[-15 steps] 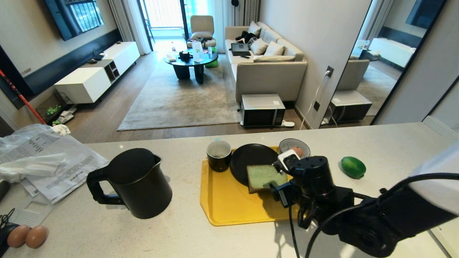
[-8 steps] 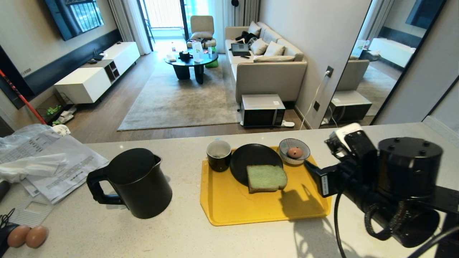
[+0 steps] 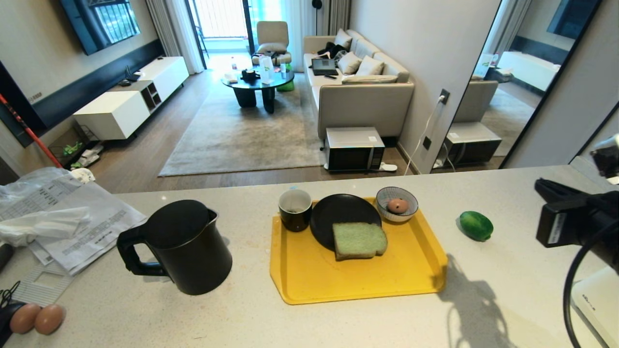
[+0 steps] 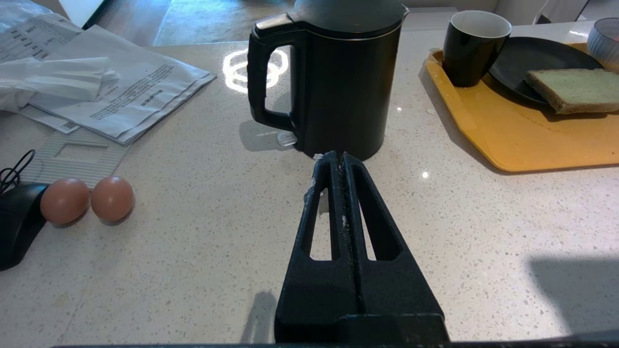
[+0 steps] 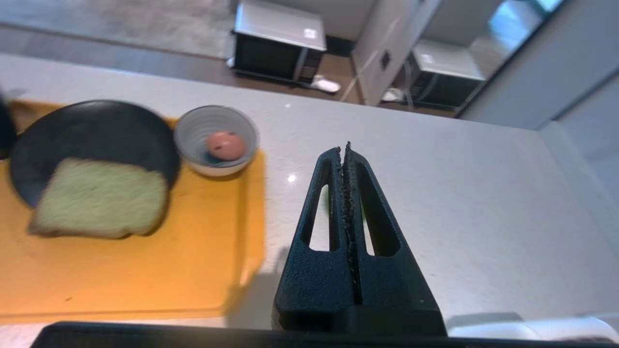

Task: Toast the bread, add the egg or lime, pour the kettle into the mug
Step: Put the fruit on a plate

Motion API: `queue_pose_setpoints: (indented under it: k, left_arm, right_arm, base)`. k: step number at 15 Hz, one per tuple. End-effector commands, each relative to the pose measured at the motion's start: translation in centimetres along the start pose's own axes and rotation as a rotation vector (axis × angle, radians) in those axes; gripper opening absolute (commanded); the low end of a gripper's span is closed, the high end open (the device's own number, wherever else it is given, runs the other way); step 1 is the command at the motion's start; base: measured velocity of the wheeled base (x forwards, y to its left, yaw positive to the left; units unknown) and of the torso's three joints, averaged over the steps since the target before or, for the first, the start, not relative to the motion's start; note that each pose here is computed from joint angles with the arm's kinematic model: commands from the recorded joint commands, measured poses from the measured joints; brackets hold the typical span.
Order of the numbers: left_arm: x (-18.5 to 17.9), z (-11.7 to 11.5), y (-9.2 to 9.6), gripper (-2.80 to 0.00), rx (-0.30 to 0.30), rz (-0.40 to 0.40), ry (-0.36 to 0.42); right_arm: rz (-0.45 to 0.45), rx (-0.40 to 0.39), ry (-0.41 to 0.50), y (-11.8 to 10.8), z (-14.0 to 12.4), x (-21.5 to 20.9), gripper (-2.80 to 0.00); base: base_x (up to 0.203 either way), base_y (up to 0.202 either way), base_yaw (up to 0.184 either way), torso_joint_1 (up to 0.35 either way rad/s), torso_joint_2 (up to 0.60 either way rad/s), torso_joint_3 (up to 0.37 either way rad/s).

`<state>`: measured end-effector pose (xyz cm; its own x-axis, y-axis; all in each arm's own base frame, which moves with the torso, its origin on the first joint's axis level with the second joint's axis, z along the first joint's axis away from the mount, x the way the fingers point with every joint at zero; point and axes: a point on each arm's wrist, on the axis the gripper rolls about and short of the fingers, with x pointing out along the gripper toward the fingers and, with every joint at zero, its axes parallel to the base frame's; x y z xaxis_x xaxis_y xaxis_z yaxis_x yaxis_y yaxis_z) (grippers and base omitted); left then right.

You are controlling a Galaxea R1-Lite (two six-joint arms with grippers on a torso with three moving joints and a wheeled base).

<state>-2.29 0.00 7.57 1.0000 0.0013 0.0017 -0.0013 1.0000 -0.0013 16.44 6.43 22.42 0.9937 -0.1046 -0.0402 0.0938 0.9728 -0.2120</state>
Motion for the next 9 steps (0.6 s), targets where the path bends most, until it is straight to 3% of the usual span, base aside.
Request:
queue_pose_setpoints:
  k: [1,6,9]
  left_arm:
    - [0.0,0.0,0.0,-2.80,0.000,0.000,0.000]
    - [0.0,0.0,0.0,-2.80,0.000,0.000,0.001]
    - [0.0,0.0,0.0,-2.80,0.000,0.000,0.000]
  right_arm:
    - [-0.070,0.039,-0.063,-2.4,0.6,-2.0,-2.80]
    - [0.033,0.052,-0.229,-6.2,-1.1,-7.4,-2.80]
    - [0.031,0.032,-0.233,-6.7,-4.0,-9.7,-2.80]
  base:
    - [0.000,0.000,0.000,0.000,0.00,0.000]
    - [0.000,0.000,0.000,0.000,0.00,0.000]
    - [0.000,0.000,0.000,0.000,0.00,0.000]
